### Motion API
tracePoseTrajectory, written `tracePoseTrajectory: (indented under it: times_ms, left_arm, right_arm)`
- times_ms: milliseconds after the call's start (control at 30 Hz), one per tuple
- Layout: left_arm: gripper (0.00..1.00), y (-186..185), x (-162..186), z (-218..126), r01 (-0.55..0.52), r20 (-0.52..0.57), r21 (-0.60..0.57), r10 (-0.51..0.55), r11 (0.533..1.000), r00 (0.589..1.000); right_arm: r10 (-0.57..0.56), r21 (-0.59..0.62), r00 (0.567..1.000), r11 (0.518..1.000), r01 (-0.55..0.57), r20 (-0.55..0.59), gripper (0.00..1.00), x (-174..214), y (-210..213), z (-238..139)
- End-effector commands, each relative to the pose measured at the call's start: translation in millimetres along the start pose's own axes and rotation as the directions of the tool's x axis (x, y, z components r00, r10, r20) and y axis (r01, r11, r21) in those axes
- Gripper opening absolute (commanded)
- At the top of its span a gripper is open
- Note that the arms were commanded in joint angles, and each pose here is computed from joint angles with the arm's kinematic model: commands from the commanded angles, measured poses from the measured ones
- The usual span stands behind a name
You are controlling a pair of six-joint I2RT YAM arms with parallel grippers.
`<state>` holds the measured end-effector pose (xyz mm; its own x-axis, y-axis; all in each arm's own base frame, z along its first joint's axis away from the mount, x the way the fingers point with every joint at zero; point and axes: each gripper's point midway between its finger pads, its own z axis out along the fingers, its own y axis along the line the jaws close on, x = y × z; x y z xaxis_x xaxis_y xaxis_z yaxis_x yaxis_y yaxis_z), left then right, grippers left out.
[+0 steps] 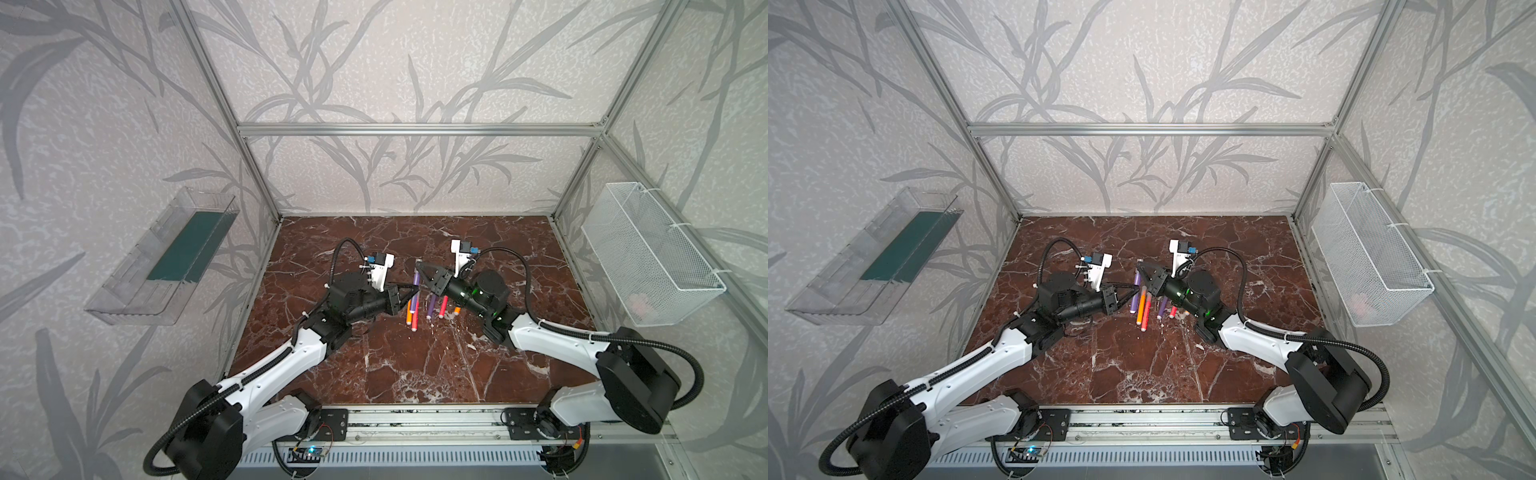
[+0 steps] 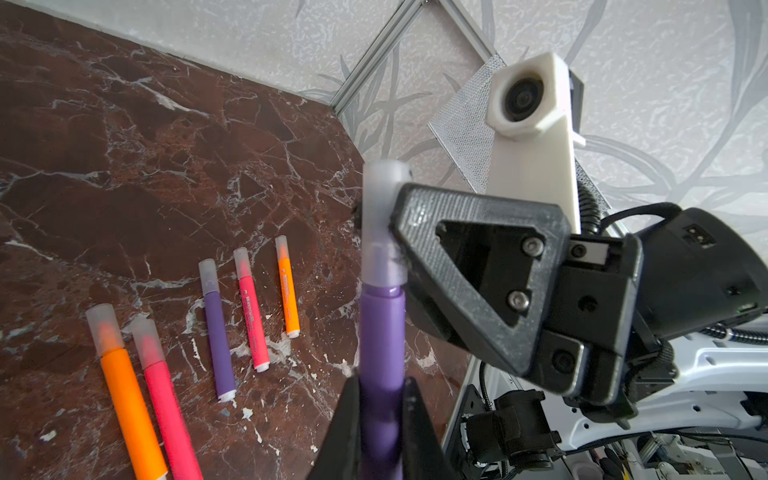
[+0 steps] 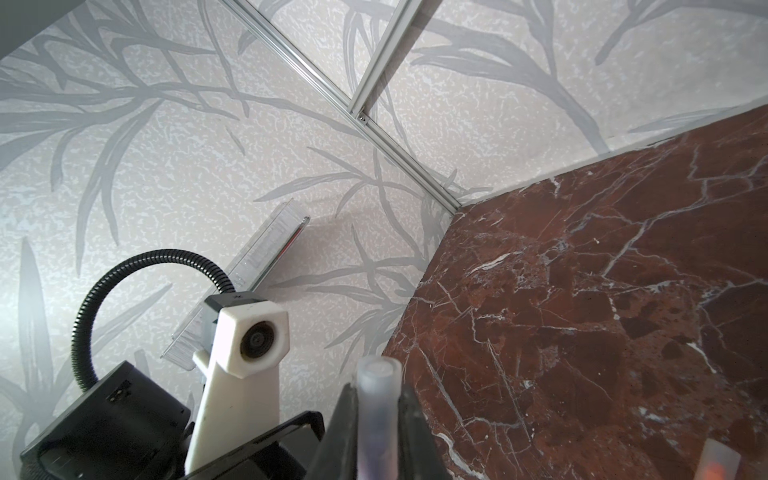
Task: Insert the pens into the pen caps
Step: 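Press the cap further onto the purple marker with the right gripper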
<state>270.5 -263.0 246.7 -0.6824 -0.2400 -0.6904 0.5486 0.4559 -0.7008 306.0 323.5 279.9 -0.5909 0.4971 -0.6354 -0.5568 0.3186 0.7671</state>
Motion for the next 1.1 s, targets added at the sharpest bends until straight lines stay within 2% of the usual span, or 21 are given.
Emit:
tracePoseTrajectory:
  times_ms: [0, 333, 700, 1067]
  left_arm:
    - [0.00, -7.4, -40.6, -11.5, -0.006, 0.158, 0.038, 0.000, 0.999, 0.987]
    - [0.00, -9.9, -47.1, -22.9, 0.000, 0.175, 0.067, -0.011, 0.998, 0.985]
    - [0.00, -16.9, -56.2, -22.0, 0.023, 0.188, 0.142, -0.050, 0.990, 0.981]
    - [0.00, -3.1, -56.7, -21.7, 0.019, 0.193, 0.052, -0.029, 0.998, 0.981]
  right_arm:
    - [-0.019, -0.125, 0.996, 0.992, 0.008, -0.086, 0.00, 19.6, 26.2, -7.2]
    - [-0.059, -0.243, 0.996, 0.969, 0.041, -0.066, 0.00, 16.9, 49.7, -24.2]
    - [-0.093, -0.263, 0.991, 0.963, 0.064, -0.097, 0.00, 28.8, 64.1, -25.1]
    - [-0.150, -0.230, 0.978, 0.966, 0.114, -0.145, 0.00, 62.6, 65.2, -13.9]
